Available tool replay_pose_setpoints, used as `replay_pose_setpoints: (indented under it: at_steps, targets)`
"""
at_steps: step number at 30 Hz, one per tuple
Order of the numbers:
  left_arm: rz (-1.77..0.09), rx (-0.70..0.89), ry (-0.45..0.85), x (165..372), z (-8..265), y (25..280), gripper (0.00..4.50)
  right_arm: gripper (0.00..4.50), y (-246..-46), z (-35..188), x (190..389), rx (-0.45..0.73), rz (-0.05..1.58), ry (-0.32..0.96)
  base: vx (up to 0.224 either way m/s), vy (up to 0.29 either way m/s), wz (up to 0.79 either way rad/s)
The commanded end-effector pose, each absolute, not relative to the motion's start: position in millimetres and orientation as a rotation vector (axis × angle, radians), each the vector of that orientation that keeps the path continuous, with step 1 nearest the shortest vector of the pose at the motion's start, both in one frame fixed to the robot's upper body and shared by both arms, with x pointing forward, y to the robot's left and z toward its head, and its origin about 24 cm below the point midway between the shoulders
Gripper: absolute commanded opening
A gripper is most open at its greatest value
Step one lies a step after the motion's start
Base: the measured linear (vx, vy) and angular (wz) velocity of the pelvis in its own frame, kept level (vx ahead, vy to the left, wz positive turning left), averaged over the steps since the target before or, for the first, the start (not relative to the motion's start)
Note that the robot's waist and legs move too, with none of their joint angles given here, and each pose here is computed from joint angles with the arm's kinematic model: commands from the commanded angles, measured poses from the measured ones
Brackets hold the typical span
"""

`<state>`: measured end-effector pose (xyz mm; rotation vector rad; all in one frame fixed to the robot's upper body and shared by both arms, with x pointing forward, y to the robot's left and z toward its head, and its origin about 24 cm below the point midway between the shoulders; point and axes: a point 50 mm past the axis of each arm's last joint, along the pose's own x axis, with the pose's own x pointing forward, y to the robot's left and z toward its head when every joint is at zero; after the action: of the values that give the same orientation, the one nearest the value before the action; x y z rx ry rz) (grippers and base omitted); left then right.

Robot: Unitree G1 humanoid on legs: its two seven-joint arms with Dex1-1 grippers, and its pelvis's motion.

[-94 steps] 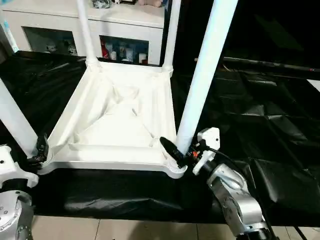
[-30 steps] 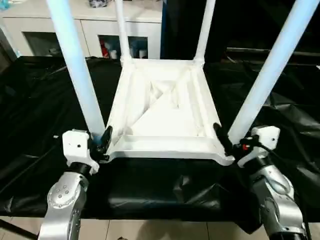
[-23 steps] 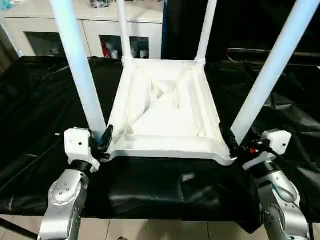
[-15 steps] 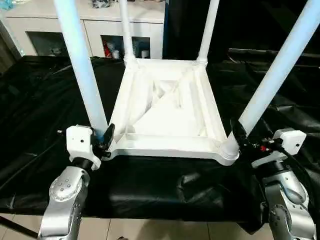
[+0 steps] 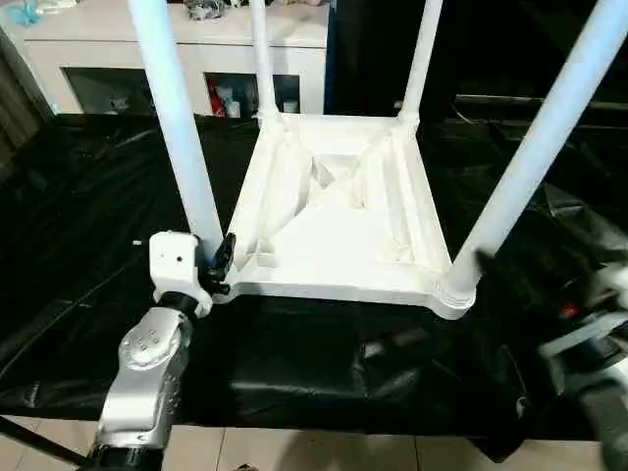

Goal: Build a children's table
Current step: Flip table

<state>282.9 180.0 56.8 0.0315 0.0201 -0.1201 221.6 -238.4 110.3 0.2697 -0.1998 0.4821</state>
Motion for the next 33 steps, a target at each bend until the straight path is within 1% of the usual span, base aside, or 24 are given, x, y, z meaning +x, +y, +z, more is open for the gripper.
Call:
replay_pose_setpoints:
  at_steps: [1, 3, 4, 5, 7, 8, 10, 11, 13, 14, 15, 16, 18, 20, 21, 22, 25, 27, 28, 29, 30, 31, 32, 33]
  targets:
    - [-0.11, 0.039, 0.047, 285.8, 54.4, 178.3, 2.02, 3.38, -232.7, 114.8, 216.8, 0.305, 0.568, -0.169, 0.0, 0.0, 0.0]
    - [-0.106, 0.002, 0.063, 286.0, 52.7, 177.4, 2.02, 3.38, -224.3, 113.7, 208.7, 0.344, 0.687, -0.08, 0.0, 0.0, 0.0]
    - [-0.105, -0.028, 0.067, 286.1, 52.2, 176.3, 2.02, 3.38, -219.7, 109.7, 205.4, 0.333, 0.74, -0.016, 0.0, 0.0, 0.0]
    - [-0.094, -0.112, 0.075, 286.4, 51.6, 173.8, 2.02, 3.38, -211.6, 97.8, 204.6, 0.28, 0.791, 0.079, 0.0, 0.0, 0.0]
    - [-0.09, -0.139, 0.077, 286.6, 51.4, 172.9, 2.02, 3.38, -209.4, 94.2, 204.7, 0.261, 0.803, 0.106, 0.0, 0.0, 0.0]
    - [-0.08, -0.206, 0.08, 286.9, 51.9, 170.6, 2.02, 3.38, -201.2, 77.6, 218.6, 0.228, 0.729, 0.166, 0.0, 0.0, 0.0]
    - [-0.077, -0.228, 0.081, 287.0, 52.1, 169.9, 2.02, 3.38, -197.1, 71.9, 223.2, 0.212, 0.71, 0.186, 0.0, 0.0, 0.0]
    - [-0.057, -0.289, 0.062, 288.2, 55.8, 168.9, 2.02, 3.38, -187.3, 62.4, 231.1, 0.194, 0.689, 0.223, 0.0, 0.0, 0.0]
    - [-0.046, -0.332, 0.054, 289.0, 58.8, 167.9, 2.02, 3.38, -176.5, 58.3, 236.0, 0.21, 0.709, 0.239, 0.0, 0.0, 0.0]
    - [-0.046, -0.332, 0.054, 289.0, 58.8, 167.9, 2.02, 3.38, -176.5, 58.3, 236.0, 0.21, 0.709, 0.239, 0.0, 0.0, 0.0]
    - [-0.041, -0.349, 0.05, 289.1, 60.1, 167.2, 2.02, 3.38, -171.4, 55.7, 239.6, 0.223, 0.704, 0.257, 0.0, 0.0, 0.0]
    - [-0.019, -0.399, 0.056, 288.4, 60.0, 165.8, 2.02, 3.38, -161.3, 51.8, 245.2, 0.239, 0.717, 0.273, 0.0, 0.0, 0.0]
    - [0.004, -0.439, 0.068, 287.2, 58.7, 164.8, 2.02, 3.38, -154.4, 47.2, 252.8, 0.269, 0.689, 0.285, 0.0, 0.0, 0.0]
    - [0.034, -0.499, 0.07, 286.5, 58.0, 163.8, 2.02, 3.38, -150.1, 43.8, 258.2, 0.308, 0.659, 0.299, 0.0, 0.0, 0.0]
    - [0.034, -0.499, 0.07, 286.5, 58.0, 163.8, 2.02, 3.38, -150.1, 43.8, 258.2, 0.308, 0.659, 0.299, 0.0, 0.0, 0.0]
    - [0.06, -0.54, 0.073, 286.1, 57.5, 164.0, 2.02, 3.38, -147.1, 44.3, 259.0, 0.312, 0.677, 0.288, 0.0, 0.0, 0.0]
    - [0.061, -0.529, 0.076, 285.2, 57.8, 163.8, 2.02, 3.38, -143.9, 46.1, 259.9, 0.354, 0.687, 0.264, 0.0, 0.0, 0.0]
    - [0.049, -0.519, 0.071, 284.7, 59.6, 161.6, 2.02, 3.38, -143.8, 47.7, 264.8, 0.409, 0.647, 0.242, 0.0, 0.0, 0.0]
    - [0.049, -0.519, 0.071, 284.7, 59.6, 161.6, 2.02, 3.38, -143.8, 47.7, 264.8, 0.409, 0.647, 0.242, 0.0, 0.0, 0.0]
    - [0.045, -0.521, 0.068, 284.7, 60.7, 160.2, 2.02, 3.55, -144.0, 47.7, 269.1, 0.454, 0.609, 0.232, 0.0, 0.0, 0.0]
    - [0.044, -0.524, 0.068, 284.8, 61.4, 158.8, 2.02, 3.65, -142.2, 49.6, 274.3, 0.535, 0.579, 0.2, 0.0, 0.0, 0.0]
    - [0.044, -0.525, 0.069, 284.8, 61.4, 158.7, 2.02, 3.72, -141.7, 50.1, 274.5, 0.547, 0.581, 0.195, 0.0, 0.0, 0.0]
    - [0.047, -0.526, 0.071, 284.9, 61.2, 158.3, 2.02, 3.77, -139.6, 52.6, 275.5, 0.598, 0.59, 0.175, 0.0, 0.0, 0.0]
    - [0.047, -0.526, 0.072, 284.9, 61.2, 158.2, 2.02, 3.77, -139.3, 52.9, 275.7, 0.605, 0.591, 0.172, 0.0, 0.0, 0.0]
